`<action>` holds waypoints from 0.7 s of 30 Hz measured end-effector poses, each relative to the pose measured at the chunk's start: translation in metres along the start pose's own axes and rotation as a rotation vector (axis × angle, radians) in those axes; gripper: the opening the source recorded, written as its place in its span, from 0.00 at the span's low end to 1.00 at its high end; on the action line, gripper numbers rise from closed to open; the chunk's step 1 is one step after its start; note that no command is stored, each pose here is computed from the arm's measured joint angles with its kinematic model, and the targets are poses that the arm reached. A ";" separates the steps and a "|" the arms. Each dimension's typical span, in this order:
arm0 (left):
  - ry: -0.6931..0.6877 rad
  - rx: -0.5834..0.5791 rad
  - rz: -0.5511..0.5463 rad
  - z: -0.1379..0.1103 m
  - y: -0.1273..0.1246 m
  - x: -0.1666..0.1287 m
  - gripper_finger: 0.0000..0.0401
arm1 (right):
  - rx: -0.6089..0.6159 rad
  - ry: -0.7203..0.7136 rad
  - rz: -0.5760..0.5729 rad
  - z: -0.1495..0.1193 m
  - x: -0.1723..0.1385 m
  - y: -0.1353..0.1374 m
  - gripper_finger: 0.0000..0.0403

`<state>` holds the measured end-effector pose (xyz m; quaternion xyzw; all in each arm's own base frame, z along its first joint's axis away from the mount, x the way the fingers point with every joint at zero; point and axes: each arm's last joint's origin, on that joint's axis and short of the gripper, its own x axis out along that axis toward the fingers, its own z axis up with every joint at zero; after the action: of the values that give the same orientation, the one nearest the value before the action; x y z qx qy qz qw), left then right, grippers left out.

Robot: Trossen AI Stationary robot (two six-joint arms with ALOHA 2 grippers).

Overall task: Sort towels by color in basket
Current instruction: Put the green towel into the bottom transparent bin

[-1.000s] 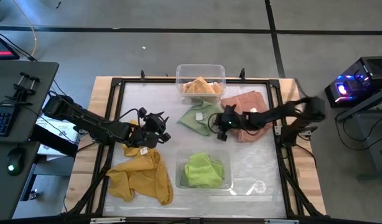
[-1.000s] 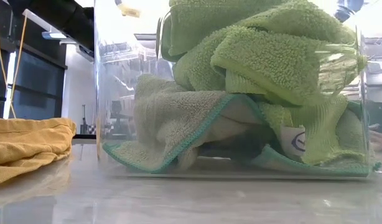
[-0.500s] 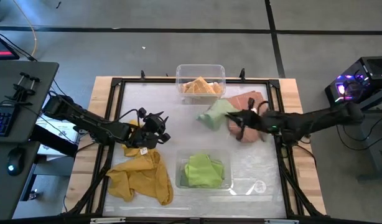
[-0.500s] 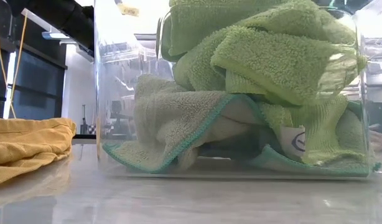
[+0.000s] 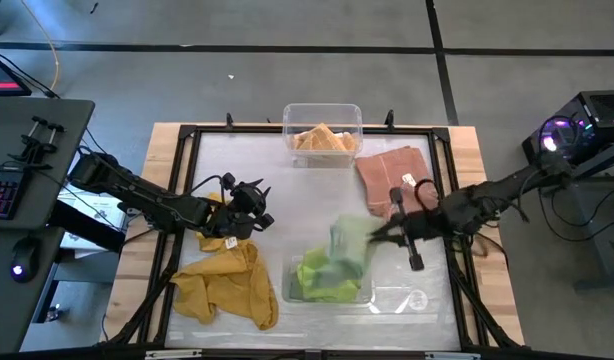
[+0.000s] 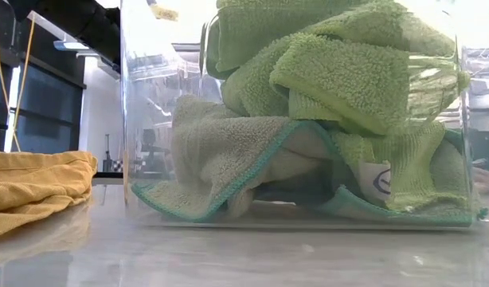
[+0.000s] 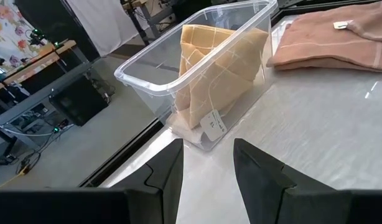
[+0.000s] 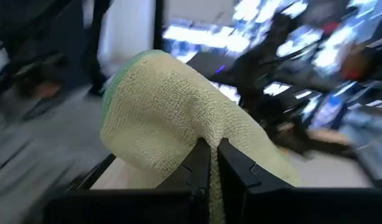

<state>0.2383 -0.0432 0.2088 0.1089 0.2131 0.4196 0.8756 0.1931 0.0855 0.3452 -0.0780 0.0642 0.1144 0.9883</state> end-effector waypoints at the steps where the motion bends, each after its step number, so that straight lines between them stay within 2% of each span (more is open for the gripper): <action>1: 0.000 -0.001 0.001 0.000 0.000 0.000 0.32 | 0.000 0.042 0.020 0.004 0.004 0.002 0.02; 6: 0.000 -0.012 0.001 0.000 0.000 0.000 0.32 | 0.027 0.283 0.034 0.016 0.040 0.004 0.02; 11: -0.001 -0.022 0.001 0.000 0.000 0.000 0.32 | 0.023 0.512 0.140 0.009 0.089 0.011 0.02; 16: -0.002 -0.021 -0.004 0.000 0.000 -0.001 0.32 | 0.002 0.718 0.177 -0.009 0.129 0.015 0.03; 19: -0.005 -0.019 -0.007 0.000 -0.001 -0.002 0.32 | -0.019 0.780 0.180 -0.025 0.150 0.017 0.06; 21: -0.004 -0.006 -0.015 0.000 -0.001 -0.002 0.32 | 0.015 0.825 0.174 -0.039 0.162 0.017 0.09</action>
<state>0.2381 -0.0459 0.2089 0.1054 0.2110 0.4133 0.8795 0.3410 0.1306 0.2810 -0.1041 0.4616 0.1562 0.8670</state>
